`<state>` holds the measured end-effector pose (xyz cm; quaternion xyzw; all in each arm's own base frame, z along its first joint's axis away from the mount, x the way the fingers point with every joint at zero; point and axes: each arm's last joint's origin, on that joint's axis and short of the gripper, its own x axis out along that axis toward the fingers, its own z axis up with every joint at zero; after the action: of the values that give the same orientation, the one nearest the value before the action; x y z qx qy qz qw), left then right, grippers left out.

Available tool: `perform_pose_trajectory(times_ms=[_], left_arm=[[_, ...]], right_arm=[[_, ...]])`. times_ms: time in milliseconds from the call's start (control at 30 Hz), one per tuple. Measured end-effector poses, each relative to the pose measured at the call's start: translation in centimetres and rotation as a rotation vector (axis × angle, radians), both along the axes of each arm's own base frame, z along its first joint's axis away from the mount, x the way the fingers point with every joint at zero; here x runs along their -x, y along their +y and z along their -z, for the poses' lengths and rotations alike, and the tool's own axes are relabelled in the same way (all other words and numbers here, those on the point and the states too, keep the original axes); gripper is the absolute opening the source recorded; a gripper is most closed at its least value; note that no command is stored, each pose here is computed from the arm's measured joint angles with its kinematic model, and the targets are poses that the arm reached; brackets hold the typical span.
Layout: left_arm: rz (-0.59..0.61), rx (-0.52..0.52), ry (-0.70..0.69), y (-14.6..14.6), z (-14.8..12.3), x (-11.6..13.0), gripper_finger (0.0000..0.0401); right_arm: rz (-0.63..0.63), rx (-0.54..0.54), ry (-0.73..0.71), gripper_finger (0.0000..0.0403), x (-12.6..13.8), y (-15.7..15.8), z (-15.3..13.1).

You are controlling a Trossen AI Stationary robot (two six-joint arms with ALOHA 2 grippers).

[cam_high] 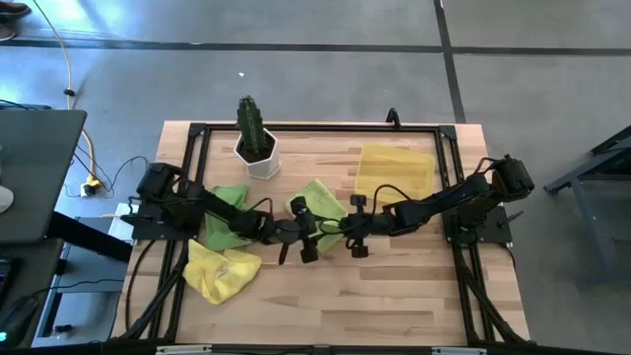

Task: Roll microfiber towels into tight, uniform cylinder then place into a basket
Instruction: Roll the light green microfiber cloth

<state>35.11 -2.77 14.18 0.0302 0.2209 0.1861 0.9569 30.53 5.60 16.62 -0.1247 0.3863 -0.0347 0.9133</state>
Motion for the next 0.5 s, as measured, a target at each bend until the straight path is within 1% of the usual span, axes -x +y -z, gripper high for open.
perform_pose_trajectory(times_ms=[167,233,333,500], left_arm=[[0.003,0.010,0.001,1.1,1.6,-0.6,0.0180],[-0.004,0.014,0.030,1.5,2.4,-0.6,0.0176],[0.002,0.061,0.040,2.0,3.4,-0.7,0.0170],[0.051,0.151,0.059,2.3,4.6,-0.9,0.0164]], right_arm=[[-0.002,0.001,-0.006,0.0000,0.0,0.0,0.0],[-0.002,0.001,-0.006,0.0000,0.0,0.0,0.0],[-0.002,0.001,-0.007,0.0000,0.0,0.0,0.0],[0.006,0.011,-0.009,0.0000,0.0,0.0,-0.1]])
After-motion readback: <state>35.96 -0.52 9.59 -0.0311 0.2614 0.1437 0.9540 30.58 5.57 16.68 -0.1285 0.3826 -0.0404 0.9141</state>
